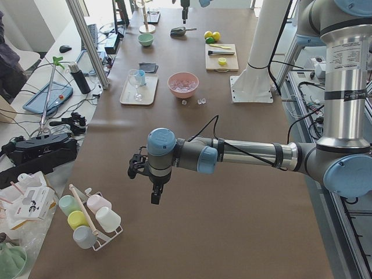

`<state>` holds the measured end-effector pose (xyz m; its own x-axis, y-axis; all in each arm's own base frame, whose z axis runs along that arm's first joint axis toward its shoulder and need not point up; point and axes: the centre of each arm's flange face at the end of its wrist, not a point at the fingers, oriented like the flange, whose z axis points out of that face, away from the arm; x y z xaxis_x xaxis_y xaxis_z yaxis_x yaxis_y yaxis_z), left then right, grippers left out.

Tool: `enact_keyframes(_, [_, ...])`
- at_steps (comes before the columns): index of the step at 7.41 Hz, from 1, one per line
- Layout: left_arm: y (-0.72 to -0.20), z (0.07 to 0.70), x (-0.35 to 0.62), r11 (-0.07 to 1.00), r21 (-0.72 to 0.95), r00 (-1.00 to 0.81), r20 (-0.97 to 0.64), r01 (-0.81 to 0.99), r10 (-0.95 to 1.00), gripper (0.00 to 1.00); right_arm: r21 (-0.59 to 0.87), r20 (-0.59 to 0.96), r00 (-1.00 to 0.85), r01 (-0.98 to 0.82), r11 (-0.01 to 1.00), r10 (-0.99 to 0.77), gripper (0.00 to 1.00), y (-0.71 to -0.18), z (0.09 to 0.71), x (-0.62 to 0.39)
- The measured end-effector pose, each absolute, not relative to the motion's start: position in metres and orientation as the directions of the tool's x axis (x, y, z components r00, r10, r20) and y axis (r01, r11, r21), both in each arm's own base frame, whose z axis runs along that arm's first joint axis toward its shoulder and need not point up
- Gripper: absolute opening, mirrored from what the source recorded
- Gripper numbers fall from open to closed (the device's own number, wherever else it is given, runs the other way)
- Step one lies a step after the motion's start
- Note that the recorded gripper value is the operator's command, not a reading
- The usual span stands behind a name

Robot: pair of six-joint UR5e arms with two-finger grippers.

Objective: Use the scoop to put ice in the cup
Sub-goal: 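Lower the scoop onto the table and release it with the right gripper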

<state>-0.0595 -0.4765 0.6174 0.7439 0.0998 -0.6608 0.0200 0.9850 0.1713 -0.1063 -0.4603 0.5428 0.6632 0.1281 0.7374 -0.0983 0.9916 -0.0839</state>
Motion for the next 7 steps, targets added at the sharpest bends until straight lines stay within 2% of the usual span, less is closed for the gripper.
enact_keyframes(2, [-0.477,0.617,-0.058,0.985,0.173,0.744,-0.661,0.018,0.102,0.99,-0.074,0.725,0.674,-0.13,0.989,0.143,1.0,-0.474,0.568,-0.05])
enact_keyframes(5, [-0.478,0.613,-0.057,0.984,0.18,0.742,-0.661,0.015,0.109,0.99,-0.053,0.713,0.691,-0.117,0.992,0.119,1.0,-0.43,0.631,0.022])
enact_keyframes(7, [-0.481,0.61,-0.052,0.983,0.185,0.741,-0.661,0.005,0.121,0.99,-0.015,0.73,0.679,-0.106,0.994,0.083,1.0,-0.411,0.641,0.046])
